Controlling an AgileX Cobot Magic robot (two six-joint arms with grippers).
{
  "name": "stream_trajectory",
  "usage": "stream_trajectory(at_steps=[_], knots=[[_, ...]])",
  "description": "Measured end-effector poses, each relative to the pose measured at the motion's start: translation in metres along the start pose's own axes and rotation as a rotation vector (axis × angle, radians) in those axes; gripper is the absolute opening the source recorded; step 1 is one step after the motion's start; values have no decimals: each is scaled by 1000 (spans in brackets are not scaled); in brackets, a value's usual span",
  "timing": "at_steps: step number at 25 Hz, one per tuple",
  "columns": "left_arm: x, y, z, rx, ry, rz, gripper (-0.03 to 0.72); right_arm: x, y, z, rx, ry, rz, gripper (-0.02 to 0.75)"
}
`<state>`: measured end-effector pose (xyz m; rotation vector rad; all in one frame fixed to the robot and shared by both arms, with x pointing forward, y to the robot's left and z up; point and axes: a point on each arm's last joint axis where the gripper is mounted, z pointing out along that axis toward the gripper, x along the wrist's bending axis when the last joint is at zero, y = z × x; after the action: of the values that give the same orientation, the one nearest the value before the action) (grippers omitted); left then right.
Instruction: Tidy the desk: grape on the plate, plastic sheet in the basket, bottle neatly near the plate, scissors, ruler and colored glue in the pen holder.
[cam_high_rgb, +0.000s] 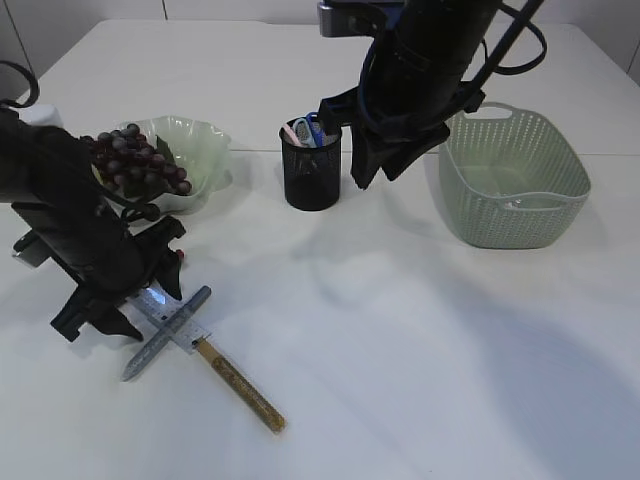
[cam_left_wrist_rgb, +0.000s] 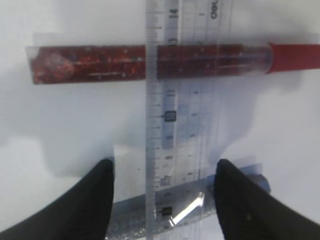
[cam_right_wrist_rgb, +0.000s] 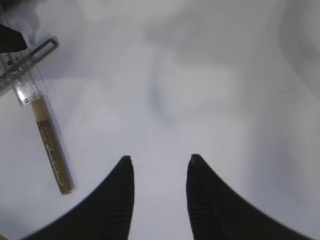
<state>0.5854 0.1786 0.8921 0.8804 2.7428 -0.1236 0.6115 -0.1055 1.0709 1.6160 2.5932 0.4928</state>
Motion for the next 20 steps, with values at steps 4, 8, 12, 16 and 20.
stream_trajectory(at_steps=[4,8,12,16,20], knots=[[1,0,1,2,5,0,465,0,0,0,0,0,0,292],[1,0,1,2,5,0,465,0,0,0,0,0,-2,292],[1,0,1,2,5,0,465,0,0,0,0,0,-3,292],[1,0,1,2,5,0,462,0,0,0,0,0,-4,291],[1,0,1,2,5,0,444,0,0,0,0,0,-6,291]])
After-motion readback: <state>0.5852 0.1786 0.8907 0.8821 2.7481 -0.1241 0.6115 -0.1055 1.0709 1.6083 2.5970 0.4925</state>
